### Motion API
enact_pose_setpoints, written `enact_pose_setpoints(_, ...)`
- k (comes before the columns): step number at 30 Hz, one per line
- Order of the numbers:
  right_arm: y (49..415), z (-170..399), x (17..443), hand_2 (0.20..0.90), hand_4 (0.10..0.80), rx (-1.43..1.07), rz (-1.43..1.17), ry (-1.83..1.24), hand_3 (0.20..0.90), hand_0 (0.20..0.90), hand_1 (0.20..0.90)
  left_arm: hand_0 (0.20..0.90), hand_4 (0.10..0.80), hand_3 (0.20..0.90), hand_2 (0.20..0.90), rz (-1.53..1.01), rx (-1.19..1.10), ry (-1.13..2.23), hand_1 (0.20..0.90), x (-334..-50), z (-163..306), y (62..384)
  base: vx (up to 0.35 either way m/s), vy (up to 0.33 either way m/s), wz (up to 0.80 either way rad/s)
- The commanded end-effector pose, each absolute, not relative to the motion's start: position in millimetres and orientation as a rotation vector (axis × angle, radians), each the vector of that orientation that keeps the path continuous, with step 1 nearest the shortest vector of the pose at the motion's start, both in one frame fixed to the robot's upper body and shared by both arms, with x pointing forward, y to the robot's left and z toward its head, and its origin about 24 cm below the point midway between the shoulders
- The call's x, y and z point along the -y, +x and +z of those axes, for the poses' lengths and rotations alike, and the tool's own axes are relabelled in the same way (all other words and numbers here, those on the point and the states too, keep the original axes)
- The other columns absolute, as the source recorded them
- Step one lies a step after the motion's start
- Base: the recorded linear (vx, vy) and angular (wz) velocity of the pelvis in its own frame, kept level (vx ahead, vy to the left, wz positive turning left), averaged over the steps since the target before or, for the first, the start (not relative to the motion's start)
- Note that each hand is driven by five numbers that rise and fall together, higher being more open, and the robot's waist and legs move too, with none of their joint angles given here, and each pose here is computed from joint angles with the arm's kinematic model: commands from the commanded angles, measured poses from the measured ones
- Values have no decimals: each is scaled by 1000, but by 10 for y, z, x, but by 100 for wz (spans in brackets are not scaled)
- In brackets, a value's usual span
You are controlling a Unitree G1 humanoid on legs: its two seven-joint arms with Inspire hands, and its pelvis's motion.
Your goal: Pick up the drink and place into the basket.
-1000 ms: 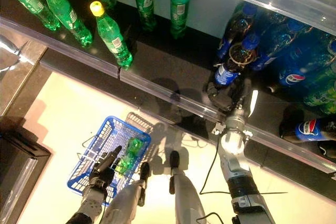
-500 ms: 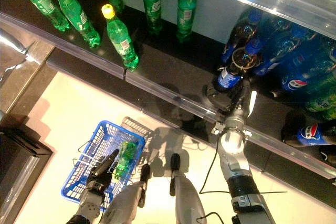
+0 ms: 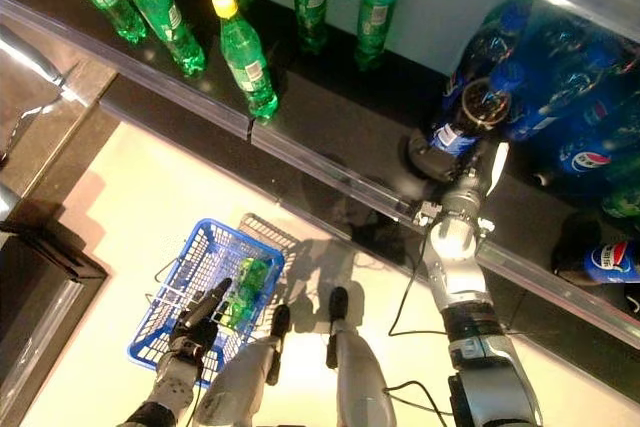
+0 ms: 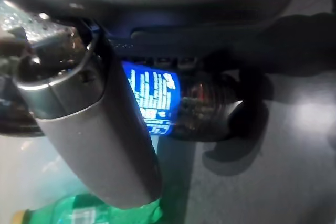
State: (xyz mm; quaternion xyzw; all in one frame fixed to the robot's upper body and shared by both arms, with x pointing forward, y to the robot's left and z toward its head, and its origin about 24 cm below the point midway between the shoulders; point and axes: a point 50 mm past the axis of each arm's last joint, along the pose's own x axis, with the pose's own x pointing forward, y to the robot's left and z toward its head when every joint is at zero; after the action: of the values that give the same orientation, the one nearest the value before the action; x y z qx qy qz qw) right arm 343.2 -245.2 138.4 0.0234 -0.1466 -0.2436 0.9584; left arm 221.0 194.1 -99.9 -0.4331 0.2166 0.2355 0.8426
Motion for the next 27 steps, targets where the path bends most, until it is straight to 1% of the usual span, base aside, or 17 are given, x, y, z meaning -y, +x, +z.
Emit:
enact_pose_setpoints(1, 3451, 1948, 2540, 900, 800, 515, -497, 27, 900, 900, 900, 300, 100, 200, 300, 494, -192, -782, 300, -2533, -642, 2296, -22, -9, 6)
enact_pose_setpoints(4, 3477, 2007, 2561, 900, 800, 521, -510, 31, 900, 900, 900, 300, 100, 200, 300, 484, -182, -783, 300, -2534, -617, 2328, -21, -7, 7)
enact_pose_setpoints(5, 3487, 2015, 2563, 712, 580, 521, -512, 35, 680, 712, 712, 300, 100, 200, 300, 483, -179, -784, 300, -2532, -607, 2339, 0, 0, 0)
enact_pose_setpoints(6, 3500, 2025, 2565, 300, 100, 518, -516, 41, 200, 300, 300, 300, 100, 200, 300, 483, -174, -784, 300, -2536, -591, 2356, 0, 0, 0)
enact_pose_setpoints(13, 3496, 2099, 2571, 300, 100, 556, -543, 103, 200, 300, 300, 300, 100, 200, 300, 485, -159, -787, 300, -2553, -562, 2382, 0, 0, 0)
enact_pose_setpoints(22, 3357, 2176, 2521, 300, 100, 693, -658, 87, 200, 300, 300, 300, 100, 200, 300, 485, -147, -805, 300, -2533, -568, 2370, 1, 23, 1)
enact_pose_setpoints(27, 3293, 2152, 2509, 300, 100, 721, -681, 89, 200, 300, 300, 300, 100, 200, 300, 484, -141, -809, 300, -2524, -571, 2357, -3, 32, 0)
